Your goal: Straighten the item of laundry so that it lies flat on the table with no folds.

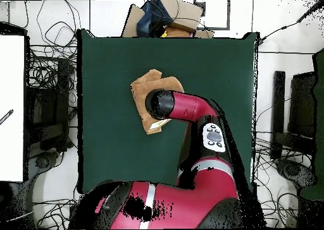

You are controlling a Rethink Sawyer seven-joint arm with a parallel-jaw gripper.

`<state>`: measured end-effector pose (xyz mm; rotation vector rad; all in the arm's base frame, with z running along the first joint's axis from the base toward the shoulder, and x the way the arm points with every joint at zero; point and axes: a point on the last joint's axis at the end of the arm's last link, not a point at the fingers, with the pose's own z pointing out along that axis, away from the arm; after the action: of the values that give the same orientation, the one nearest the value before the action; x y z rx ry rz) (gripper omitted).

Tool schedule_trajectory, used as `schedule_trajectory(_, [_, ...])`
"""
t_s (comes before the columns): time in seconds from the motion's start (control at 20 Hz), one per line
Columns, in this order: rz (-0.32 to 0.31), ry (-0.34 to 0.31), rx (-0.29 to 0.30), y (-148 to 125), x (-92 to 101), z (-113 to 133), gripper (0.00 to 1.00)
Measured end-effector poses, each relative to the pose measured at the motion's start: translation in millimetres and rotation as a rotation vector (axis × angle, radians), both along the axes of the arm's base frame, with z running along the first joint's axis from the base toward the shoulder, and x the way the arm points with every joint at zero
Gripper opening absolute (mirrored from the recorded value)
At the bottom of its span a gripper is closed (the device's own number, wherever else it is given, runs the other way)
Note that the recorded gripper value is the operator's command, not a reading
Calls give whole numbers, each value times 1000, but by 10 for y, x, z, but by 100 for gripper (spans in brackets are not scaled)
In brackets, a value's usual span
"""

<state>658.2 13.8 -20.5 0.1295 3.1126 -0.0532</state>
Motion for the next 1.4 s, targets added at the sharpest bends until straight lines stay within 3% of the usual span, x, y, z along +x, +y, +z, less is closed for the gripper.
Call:
schedule_trajectory(0.75, [-4, -20, -2, -18, -85, -293, 0])
schedule_trajectory(1.4, [-2, -36, -10, -71, -109, -244, 0])
